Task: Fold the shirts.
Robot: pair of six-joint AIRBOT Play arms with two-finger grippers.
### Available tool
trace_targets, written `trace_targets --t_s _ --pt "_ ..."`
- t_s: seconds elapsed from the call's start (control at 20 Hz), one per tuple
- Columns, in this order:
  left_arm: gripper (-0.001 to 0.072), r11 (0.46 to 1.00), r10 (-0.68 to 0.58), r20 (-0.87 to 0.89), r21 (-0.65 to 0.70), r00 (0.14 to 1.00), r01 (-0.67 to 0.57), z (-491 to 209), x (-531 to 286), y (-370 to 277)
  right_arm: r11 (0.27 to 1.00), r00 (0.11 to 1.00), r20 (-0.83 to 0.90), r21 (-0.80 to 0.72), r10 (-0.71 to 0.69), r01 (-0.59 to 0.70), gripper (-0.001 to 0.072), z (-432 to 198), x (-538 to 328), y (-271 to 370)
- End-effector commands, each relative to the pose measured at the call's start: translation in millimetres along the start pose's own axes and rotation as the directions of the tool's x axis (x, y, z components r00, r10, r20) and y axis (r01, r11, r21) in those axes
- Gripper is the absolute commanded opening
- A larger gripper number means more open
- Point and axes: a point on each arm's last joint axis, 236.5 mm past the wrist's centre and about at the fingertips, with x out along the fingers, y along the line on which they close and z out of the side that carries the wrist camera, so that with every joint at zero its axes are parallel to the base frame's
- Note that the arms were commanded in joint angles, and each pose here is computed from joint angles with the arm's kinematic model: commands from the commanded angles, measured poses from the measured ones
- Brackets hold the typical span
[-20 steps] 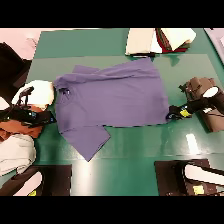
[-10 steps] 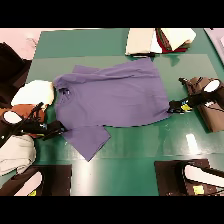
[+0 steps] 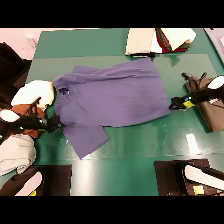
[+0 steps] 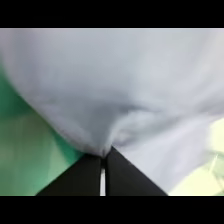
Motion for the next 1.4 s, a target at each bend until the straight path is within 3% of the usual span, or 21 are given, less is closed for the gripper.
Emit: trace_targets --t_s 0.0,0.15,0.35,0.55,0.7,0.8,0.9,1.1,1.2,1.35 --pt "0.0022 0.983 -0.082 0.243 0.178 0.967 0.039 64.1 -81.1 -65.7 0.995 0.972 0.234 -0.087 -0.029 0.050 0.0017 48.5 -77.2 22.4" --pt "0.0022 0.917 -0.230 0.548 0.400 0.804 -0.010 116.8 -224.0 -161.7 0.971 0.819 0.572 -0.171 -0.040 0.167 0.0017 95.1 -208.1 63.6" --pt "0.0022 0.787 -0.452 0.751 0.589 0.481 -0.181 92.6 -418.0 -274.2 0.924 0.456 0.890 -0.172 -0.003 0.343 0.0017 87.7 -392.2 124.5" --pt "0.0022 0.698 -0.606 0.767 0.640 0.211 -0.320 18.9 -536.8 -331.3 0.890 0.213 0.977 -0.085 -0.013 0.447 0.0017 38.8 -494.7 153.2" --pt "0.0021 0.677 -0.650 0.750 0.646 0.127 -0.353 -11.4 -568.8 -344.5 0.884 0.167 0.984 -0.028 -0.057 0.467 0.0017 22.4 -519.1 154.2" --pt "0.0021 0.687 -0.630 0.763 0.636 0.149 -0.352 -1.9 -561.4 -339.5 0.885 0.197 0.977 -0.025 -0.076 0.466 0.0016 23.7 -517.6 150.6" --pt "0.0022 0.712 -0.578 0.778 0.628 0.244 -0.315 24.1 -528.5 -324.8 0.899 0.256 0.964 -0.050 -0.070 0.435 0.0016 38.3 -502.2 144.6" --pt "0.0022 0.799 -0.408 0.733 0.575 0.545 -0.175 107.5 -404.3 -268.1 0.938 0.520 0.854 -0.152 -0.035 0.312 0.0016 93.5 -402.0 119.4" --pt "0.0022 0.847 -0.308 0.642 0.521 0.702 -0.105 142.7 -328.3 -230.3 0.955 0.667 0.744 -0.172 -0.034 0.240 0.0016 117.8 -330.5 98.3" --pt "0.0022 0.906 -0.182 0.467 0.422 0.865 -0.037 180.8 -216.5 -169.1 0.978 0.836 0.548 -0.154 -0.037 0.144 0.0016 136.5 -224.1 64.0"
